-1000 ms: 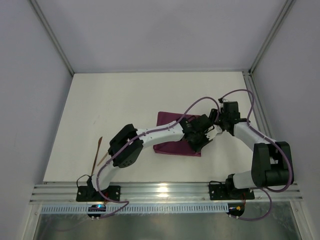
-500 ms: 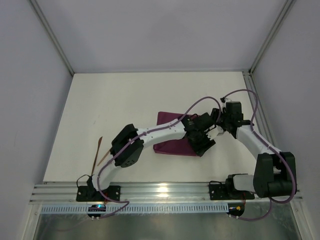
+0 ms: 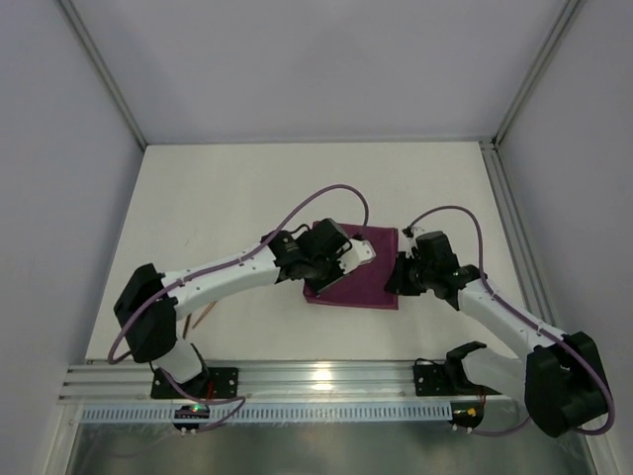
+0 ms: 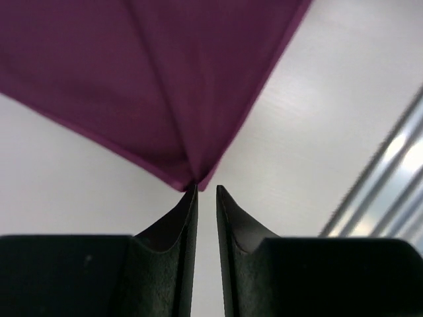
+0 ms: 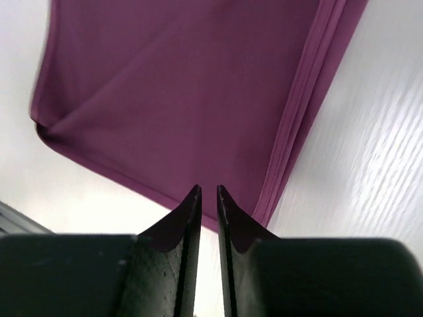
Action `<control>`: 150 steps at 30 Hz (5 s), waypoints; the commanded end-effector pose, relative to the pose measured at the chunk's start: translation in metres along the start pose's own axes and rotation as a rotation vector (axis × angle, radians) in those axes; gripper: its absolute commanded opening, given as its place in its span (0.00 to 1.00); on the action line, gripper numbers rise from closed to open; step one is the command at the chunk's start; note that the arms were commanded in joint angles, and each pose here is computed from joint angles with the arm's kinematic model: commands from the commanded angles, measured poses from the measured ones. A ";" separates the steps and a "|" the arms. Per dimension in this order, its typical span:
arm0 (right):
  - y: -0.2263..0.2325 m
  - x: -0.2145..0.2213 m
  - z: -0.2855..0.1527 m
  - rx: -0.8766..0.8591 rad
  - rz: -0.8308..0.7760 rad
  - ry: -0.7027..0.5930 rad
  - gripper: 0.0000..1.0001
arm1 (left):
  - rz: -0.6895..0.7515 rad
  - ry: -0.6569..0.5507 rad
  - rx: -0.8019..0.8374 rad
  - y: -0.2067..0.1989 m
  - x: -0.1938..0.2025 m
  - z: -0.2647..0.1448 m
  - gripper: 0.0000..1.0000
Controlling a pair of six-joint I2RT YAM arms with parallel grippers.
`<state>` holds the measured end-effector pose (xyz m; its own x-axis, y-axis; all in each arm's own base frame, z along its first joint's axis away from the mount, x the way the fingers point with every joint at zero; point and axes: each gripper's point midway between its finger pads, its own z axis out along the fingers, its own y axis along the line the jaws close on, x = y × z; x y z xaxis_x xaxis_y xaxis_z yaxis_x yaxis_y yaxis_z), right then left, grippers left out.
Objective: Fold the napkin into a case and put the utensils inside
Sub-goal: Smooth out the upper triangle-folded napkin at the center of the board, then pick up the upper triangle-folded napkin from the center of the board.
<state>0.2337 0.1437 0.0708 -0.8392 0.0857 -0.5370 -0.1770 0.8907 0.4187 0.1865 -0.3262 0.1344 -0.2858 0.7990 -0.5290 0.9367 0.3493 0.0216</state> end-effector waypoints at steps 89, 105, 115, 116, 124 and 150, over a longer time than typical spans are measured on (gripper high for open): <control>0.047 0.004 -0.006 -0.279 0.307 -0.067 0.08 | 0.306 -0.146 -0.372 0.030 0.018 0.116 0.00; 0.044 -0.071 -0.073 -0.355 -0.293 -0.449 0.56 | 0.252 -0.186 -0.016 0.037 0.021 0.051 0.00; 0.101 -0.019 -0.070 -0.526 -0.954 -0.794 0.57 | 0.258 -0.174 0.033 0.045 0.020 0.030 0.00; 0.107 -0.008 -0.063 -0.533 -1.025 -0.770 0.59 | 0.260 -0.175 0.035 0.045 0.020 0.029 0.00; 0.123 -0.028 -0.029 -0.417 -1.243 -0.743 0.72 | 0.258 -0.170 0.053 0.043 0.022 0.025 0.00; 0.168 -0.022 0.011 -0.616 -1.127 -0.738 0.50 | 0.222 -0.155 0.075 0.043 0.020 0.025 0.00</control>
<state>0.2228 0.2808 0.1056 0.2268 -0.2486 -0.9417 -0.8989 0.3188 -0.3006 0.2171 -0.2959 0.0824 -0.0560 0.7991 -0.5985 0.9891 0.1263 0.0761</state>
